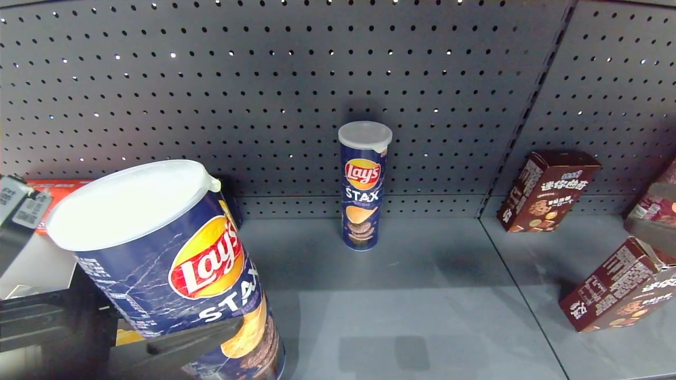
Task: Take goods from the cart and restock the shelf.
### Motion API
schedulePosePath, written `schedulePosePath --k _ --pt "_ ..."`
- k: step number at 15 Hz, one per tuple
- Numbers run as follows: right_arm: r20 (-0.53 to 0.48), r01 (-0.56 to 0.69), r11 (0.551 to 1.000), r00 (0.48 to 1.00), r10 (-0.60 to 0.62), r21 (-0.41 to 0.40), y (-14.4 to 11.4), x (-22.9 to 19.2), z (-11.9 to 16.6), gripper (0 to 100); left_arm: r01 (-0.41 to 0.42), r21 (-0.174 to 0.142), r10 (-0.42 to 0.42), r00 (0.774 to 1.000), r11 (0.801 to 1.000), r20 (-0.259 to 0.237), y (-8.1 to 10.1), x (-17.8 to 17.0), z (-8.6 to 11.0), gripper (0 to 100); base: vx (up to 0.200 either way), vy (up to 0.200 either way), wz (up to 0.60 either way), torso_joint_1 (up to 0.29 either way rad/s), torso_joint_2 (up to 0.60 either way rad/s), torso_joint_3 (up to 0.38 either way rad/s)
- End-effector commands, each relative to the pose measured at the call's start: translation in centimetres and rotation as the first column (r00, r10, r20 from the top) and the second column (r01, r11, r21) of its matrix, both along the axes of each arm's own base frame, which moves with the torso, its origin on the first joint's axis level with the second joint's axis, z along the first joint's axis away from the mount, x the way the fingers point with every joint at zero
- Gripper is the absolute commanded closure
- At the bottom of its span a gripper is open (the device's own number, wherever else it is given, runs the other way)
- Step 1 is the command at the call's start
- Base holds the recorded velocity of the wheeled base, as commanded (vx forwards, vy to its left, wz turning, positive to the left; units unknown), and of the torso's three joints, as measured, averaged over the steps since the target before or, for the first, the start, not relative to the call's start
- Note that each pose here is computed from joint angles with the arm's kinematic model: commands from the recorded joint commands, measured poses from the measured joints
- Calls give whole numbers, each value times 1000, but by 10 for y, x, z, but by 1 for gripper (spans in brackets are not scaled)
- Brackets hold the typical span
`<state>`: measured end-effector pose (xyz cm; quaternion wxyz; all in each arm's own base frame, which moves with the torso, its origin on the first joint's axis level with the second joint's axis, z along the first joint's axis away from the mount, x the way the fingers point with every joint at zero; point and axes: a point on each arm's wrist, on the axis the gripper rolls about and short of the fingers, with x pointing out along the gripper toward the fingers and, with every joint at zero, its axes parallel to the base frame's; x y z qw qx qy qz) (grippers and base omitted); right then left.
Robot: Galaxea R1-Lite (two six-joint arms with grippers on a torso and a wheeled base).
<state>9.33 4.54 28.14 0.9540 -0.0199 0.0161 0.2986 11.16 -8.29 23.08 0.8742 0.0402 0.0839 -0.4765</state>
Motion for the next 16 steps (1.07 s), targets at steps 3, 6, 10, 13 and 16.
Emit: schedulePosePath --k 3,6,10,13,16 --pt "-63 -98 994 994 95 -51 36 41 7 0 1 2 -1 1000 1000 -4 -1 1 -1 100 0 0 0 0 0 0" --pt "-87 -120 991 990 114 -67 50 54 7 0 1 2 -1 1000 1000 -3 0 1 -1 100 0 0 0 0 0 0" --pt "-98 -133 981 988 120 -143 66 80 0 0 4 0 -4 1000 1000 -1 0 0 0 100 0 0 0 0 0 0" --pt "-89 -118 982 990 106 -148 82 106 1 0 6 -1 -6 1000 1000 -1 0 0 0 100 0 0 0 0 0 0" --pt "-29 -169 979 986 167 -116 98 129 -5 0 5 -1 -5 1000 1000 -2 0 0 0 100 0 0 0 0 0 0"
